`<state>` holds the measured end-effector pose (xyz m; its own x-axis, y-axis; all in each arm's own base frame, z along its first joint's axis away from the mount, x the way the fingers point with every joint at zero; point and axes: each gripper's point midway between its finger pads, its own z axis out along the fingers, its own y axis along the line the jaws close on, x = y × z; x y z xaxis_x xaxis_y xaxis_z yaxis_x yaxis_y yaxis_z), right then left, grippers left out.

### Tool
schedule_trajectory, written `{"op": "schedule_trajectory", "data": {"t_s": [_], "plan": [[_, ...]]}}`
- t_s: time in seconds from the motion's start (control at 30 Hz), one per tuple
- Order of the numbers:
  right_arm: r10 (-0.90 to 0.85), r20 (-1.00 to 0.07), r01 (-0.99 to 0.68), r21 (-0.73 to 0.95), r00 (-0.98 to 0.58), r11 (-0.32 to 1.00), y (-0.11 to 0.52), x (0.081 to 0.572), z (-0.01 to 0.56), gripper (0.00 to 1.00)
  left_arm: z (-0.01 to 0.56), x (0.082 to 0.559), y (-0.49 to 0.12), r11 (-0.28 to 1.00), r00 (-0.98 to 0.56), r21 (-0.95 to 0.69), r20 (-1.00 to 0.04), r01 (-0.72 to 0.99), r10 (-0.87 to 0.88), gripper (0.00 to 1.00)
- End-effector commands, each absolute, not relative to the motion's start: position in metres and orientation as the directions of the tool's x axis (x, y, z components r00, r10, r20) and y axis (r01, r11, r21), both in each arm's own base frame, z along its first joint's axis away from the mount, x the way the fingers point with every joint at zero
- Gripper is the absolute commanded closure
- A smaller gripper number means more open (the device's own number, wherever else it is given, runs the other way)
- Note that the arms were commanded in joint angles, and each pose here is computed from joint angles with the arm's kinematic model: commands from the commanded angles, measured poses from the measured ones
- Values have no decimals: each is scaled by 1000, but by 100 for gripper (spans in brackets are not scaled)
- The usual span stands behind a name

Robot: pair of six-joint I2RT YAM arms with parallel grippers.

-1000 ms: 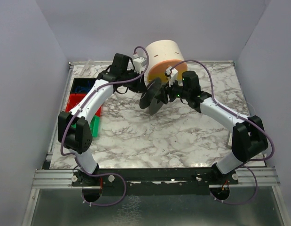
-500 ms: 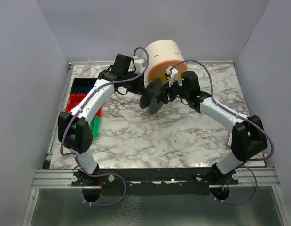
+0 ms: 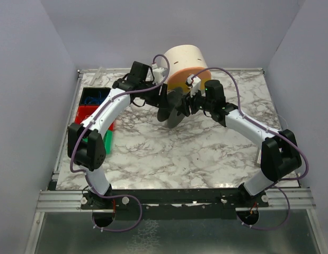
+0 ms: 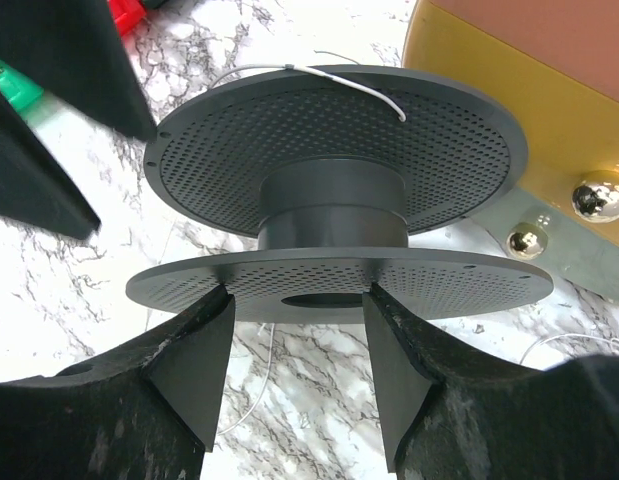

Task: Wrap the cables
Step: Wrap the cable around the cable reel.

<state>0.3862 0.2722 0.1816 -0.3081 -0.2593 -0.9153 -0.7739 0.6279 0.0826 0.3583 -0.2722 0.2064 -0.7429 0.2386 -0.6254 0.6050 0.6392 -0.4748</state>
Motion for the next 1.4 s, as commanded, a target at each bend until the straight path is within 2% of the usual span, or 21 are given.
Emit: {"op": "schedule_trajectory", "data": {"t_s": [0.0, 0.07, 0.2, 0.43, 0.57, 0.77, 1.13, 1.37], "plan": [[-266, -928, -773, 36, -261, 634, 272, 390, 192, 41, 270, 397, -238, 636, -536, -310, -821, 707, 196, 32], [-269, -930, -777, 28, -251, 628, 272, 388, 195, 40, 282, 406, -223, 616, -461, -261, -867, 743, 189, 19], [-276, -935, -791, 8, -223, 612, 271, 385, 203, 40, 269, 416, -207, 613, -376, -173, -900, 771, 219, 11], [-282, -936, -803, 2, -212, 595, 271, 380, 208, 39, 197, 401, -201, 495, -252, -35, -890, 868, 380, 12], [-278, -938, -805, 2, -207, 593, 271, 378, 208, 39, 181, 391, -207, 421, -142, 33, -914, 906, 379, 11], [-273, -936, -813, 23, -222, 582, 273, 375, 202, 39, 170, 410, -207, 437, -45, 130, -929, 890, 367, 10], [-275, -933, -823, 38, -233, 567, 275, 370, 196, 39, 149, 433, -217, 402, -44, 105, -938, 909, 344, 10], [-276, -931, -826, 45, -238, 562, 276, 369, 192, 39, 154, 423, -238, 299, -77, 8, -960, 954, 270, 10]]}}
